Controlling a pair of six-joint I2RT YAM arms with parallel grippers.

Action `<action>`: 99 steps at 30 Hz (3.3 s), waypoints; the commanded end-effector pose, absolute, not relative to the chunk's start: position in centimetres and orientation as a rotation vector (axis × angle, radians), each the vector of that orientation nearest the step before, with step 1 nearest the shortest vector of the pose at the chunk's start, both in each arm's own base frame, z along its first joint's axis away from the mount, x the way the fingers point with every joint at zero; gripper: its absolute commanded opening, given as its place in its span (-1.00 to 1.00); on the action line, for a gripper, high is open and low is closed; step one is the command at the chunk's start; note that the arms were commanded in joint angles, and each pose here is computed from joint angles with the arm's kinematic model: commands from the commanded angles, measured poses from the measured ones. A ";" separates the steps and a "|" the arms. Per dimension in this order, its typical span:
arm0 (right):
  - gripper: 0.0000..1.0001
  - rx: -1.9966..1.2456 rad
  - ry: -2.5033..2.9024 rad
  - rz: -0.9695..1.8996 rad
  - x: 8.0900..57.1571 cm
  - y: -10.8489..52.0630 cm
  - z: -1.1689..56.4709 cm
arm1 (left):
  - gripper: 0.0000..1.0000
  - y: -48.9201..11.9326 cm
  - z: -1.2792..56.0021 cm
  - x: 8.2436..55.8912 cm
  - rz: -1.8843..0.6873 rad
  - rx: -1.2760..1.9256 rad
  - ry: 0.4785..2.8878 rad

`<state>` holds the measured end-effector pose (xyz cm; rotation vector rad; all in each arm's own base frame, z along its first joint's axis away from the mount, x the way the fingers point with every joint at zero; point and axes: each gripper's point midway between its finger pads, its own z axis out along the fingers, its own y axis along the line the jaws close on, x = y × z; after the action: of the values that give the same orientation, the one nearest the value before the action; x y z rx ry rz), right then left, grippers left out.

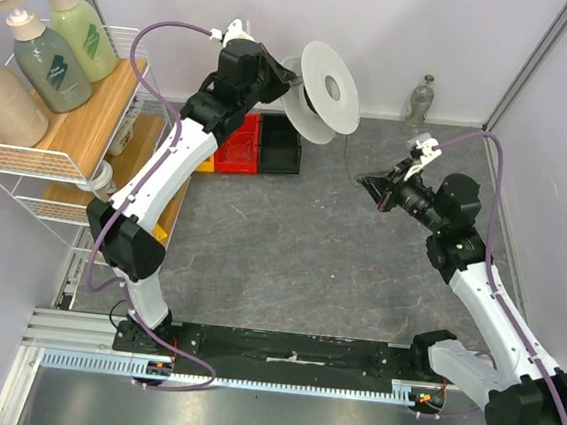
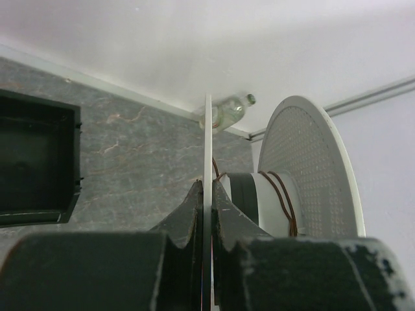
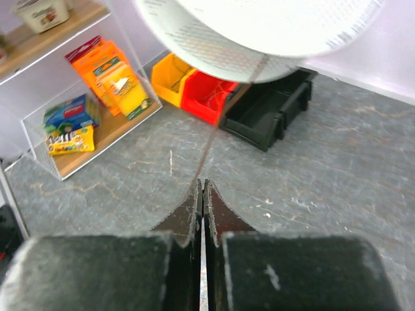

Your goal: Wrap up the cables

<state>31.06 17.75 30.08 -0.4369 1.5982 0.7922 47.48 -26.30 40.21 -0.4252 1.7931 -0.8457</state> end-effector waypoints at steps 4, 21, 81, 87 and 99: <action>-1.00 -0.755 1.485 0.767 28.1 22.8 32.4 | -0.97 -26.4 43.0 49.1 -0.873 -0.518 1.679; -1.00 -0.868 1.271 0.765 29.5 28.6 40.2 | -0.97 -31.6 35.8 45.5 -0.830 -0.117 1.883; -1.00 -0.180 1.732 0.961 39.8 18.5 34.3 | -0.97 -31.5 36.8 25.7 -0.208 1.166 0.291; -1.00 -0.082 1.766 0.993 40.0 18.4 33.1 | -0.97 -31.7 36.6 24.8 -0.247 1.181 0.280; -1.00 0.085 1.839 0.925 40.8 16.9 30.8 | -0.97 -32.1 36.9 24.7 -0.308 1.177 0.323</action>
<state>36.24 21.91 29.13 -0.1233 1.9622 1.1854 28.74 -31.74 32.39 1.2050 0.4859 -0.2147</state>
